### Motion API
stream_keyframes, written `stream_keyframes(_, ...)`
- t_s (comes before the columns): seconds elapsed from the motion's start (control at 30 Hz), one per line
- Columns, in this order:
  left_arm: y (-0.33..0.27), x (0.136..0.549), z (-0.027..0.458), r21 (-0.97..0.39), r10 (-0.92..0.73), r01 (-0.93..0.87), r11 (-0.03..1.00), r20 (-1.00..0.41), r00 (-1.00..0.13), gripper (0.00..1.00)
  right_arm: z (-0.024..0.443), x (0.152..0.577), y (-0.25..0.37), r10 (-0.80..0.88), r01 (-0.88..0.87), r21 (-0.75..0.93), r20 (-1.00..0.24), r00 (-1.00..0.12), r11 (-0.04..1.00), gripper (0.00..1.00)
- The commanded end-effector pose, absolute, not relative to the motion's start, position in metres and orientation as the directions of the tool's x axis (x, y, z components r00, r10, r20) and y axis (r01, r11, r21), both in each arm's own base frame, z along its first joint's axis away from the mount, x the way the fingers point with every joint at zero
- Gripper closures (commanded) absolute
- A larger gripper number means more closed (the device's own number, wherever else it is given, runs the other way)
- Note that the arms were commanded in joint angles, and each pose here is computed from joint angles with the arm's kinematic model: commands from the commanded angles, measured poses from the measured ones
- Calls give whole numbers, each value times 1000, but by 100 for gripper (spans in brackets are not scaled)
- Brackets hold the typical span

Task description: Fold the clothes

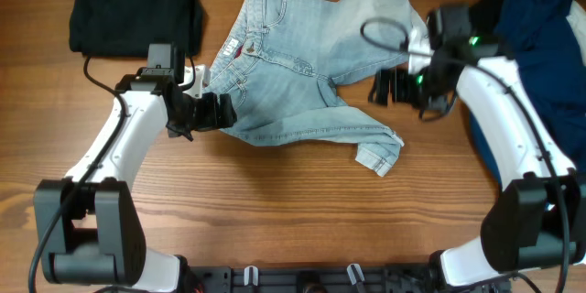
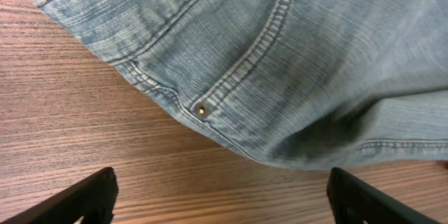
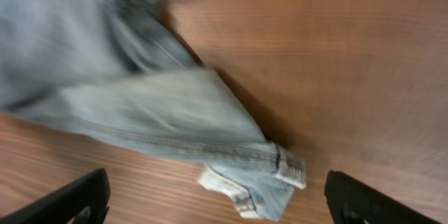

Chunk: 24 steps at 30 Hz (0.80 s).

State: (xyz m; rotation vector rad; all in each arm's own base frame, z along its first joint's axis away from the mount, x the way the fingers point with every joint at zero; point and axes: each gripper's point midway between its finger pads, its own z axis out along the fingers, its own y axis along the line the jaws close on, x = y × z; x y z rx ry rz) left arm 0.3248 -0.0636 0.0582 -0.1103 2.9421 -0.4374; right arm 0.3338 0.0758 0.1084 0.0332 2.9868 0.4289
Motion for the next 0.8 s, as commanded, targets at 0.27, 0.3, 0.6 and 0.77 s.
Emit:
stream_keyframes(0.27, -63, 342, 47, -300, -164, -101, 949, -190, -968, 33, 63, 278, 67, 108, 92, 254, -48, -993, 963, 9)
stream_keyframes(0.3, -63, 344, 46, -303, -175, -111, 946, -193, -965, 33, 62, 278, 66, 108, 93, 250, -48, -993, 964, 10)
stream_keyframes(0.6, -72, 352, 40, -314, -178, -105, 944, -215, -960, 27, 24, 288, 55, 195, 161, 211, -149, -969, 964, 23)
stream_keyframes(0.77, -72, 353, 40, -315, -178, -104, 944, -218, -959, 25, 25, 299, 50, 197, 160, 189, -198, -960, 969, 33)
